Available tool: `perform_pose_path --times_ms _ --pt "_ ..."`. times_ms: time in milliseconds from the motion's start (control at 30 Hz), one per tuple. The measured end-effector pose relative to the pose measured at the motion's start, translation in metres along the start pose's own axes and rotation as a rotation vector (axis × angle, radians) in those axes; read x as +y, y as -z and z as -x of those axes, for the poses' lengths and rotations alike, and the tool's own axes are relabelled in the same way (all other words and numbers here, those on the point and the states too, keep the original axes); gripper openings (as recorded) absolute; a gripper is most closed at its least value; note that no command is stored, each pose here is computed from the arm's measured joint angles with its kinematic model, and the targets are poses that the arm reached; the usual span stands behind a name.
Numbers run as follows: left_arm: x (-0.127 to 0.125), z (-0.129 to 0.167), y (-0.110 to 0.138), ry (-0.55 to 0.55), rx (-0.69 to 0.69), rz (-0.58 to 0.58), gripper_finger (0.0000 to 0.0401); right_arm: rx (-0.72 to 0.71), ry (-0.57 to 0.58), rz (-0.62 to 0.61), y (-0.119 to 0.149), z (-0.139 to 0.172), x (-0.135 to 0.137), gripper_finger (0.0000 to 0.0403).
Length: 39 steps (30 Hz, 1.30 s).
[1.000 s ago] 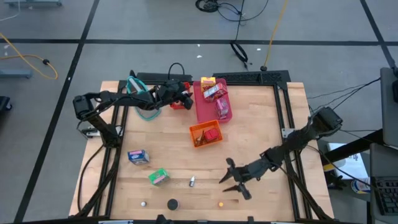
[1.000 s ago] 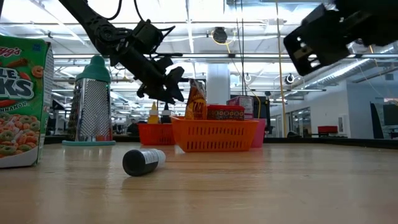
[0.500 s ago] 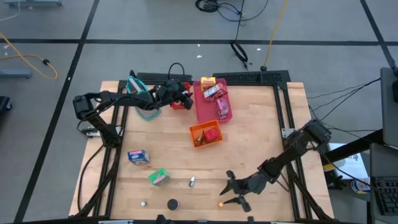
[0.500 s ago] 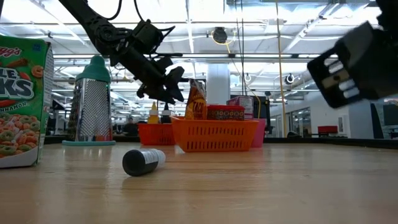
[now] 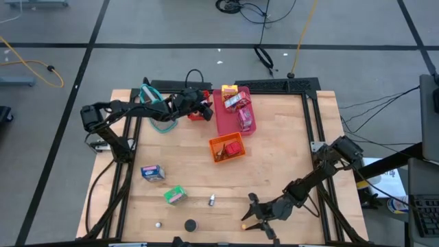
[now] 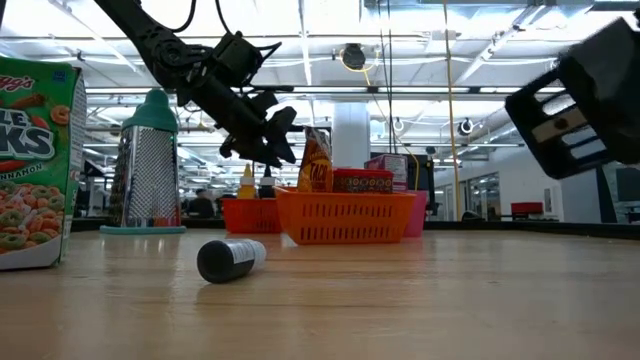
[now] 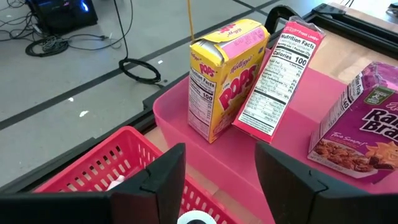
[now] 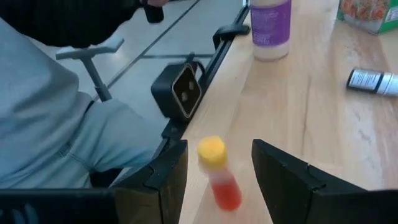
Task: Pick & Place Kitchen Items
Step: Put the orange food coloring bottle into the red bin
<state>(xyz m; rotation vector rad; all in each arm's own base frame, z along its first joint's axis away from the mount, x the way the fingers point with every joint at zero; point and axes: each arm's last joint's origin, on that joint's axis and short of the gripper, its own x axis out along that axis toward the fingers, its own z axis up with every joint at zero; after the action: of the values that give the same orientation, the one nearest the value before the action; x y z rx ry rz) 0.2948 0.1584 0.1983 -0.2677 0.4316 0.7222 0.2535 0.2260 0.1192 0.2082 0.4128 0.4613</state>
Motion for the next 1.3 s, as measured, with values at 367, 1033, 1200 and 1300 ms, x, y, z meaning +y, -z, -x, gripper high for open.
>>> perform_pose_path --times_ms 367,1033,1200,1300 --pt "0.0 0.0 0.0 0.0 0.0 0.0 0.0191 0.008 0.002 -0.021 0.002 0.001 0.002 0.0171" --pt "0.0 0.0 0.0 0.001 0.0 0.0 0.0191 0.051 0.01 -0.001 0.013 -0.024 0.004 0.0061" --pt "0.0 0.0 0.0 0.001 0.001 0.0 0.0191 0.055 0.012 0.023 0.013 -0.024 0.003 0.0028" --pt "0.0 0.0 0.0 0.001 0.001 0.0 0.0191 0.056 0.027 0.021 0.006 -0.022 -0.001 0.0028"
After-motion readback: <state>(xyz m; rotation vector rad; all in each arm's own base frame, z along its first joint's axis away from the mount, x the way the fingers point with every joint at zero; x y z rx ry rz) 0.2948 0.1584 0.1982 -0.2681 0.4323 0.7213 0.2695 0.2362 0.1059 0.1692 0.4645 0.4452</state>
